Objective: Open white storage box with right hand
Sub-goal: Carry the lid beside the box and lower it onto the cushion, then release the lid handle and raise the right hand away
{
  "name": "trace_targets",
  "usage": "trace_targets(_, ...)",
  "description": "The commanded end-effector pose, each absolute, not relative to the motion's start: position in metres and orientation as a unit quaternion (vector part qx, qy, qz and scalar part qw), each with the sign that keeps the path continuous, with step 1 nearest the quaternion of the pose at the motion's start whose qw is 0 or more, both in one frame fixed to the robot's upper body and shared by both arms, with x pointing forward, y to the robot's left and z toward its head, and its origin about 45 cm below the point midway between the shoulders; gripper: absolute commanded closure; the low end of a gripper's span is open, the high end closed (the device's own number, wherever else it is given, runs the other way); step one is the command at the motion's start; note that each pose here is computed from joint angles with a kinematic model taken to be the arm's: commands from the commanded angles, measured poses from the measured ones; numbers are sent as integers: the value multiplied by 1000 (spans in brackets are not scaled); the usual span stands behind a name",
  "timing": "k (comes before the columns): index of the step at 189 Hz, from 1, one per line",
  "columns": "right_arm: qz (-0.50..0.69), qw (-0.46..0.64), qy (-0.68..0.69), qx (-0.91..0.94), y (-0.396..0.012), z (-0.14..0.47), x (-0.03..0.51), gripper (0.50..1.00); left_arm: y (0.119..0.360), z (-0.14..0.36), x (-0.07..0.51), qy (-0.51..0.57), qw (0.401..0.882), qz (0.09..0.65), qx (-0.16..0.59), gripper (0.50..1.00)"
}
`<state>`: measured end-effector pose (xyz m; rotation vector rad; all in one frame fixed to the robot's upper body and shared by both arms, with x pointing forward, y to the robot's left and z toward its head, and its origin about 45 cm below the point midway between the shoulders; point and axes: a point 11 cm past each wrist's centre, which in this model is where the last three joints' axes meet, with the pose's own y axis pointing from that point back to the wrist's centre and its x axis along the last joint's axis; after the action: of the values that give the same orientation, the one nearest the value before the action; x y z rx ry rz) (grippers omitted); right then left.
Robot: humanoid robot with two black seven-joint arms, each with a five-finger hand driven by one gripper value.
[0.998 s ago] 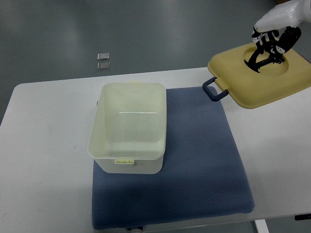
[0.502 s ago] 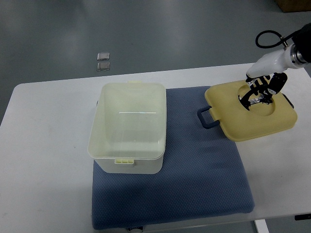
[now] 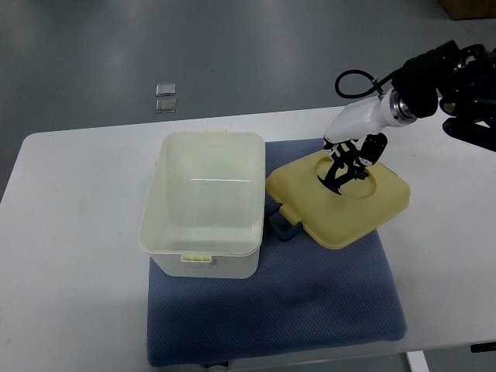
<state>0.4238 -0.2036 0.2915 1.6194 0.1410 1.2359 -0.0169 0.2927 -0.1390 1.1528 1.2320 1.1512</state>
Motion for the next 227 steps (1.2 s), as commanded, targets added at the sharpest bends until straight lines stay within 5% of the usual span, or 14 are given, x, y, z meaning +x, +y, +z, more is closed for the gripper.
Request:
trace_targets(1,523,512,69,678,-188,288,422,1000,294,-139,-17,514,521,482,482,500)
trace_targets(96,512,502,78,693,-180,262,415,1000,294,-139,-17,514,521,482,482,500)
trace_targets(97,511,502,78,693,-180,261,415,923,294,-139,-18,514,520,482,482,500)
trace_targets(99,511,502,78,693,-180,261,415,922,294,-139,-18,514,520,482,482,500)
trace_targets(101,511,502,78,693,-180,262,415,775,294,-139,-17,513,521,483,483,500)
trace_targets(105,512,502,76,693,-179,263,415,673,294,-139,-17,514,521,482,482,500)
trace_targets(123,505,503,71,698,-180,264,416,577,294,-139,-17,514,522,481,482,500)
trace_targets(185,478,455,-102,744,-205,332,463,576,294,-139,-17,514,521,482,482,500)
trace_targets(227,247,161,-409,864,-261,384,500,576,292,-139,-17,515,522,481,481,500)
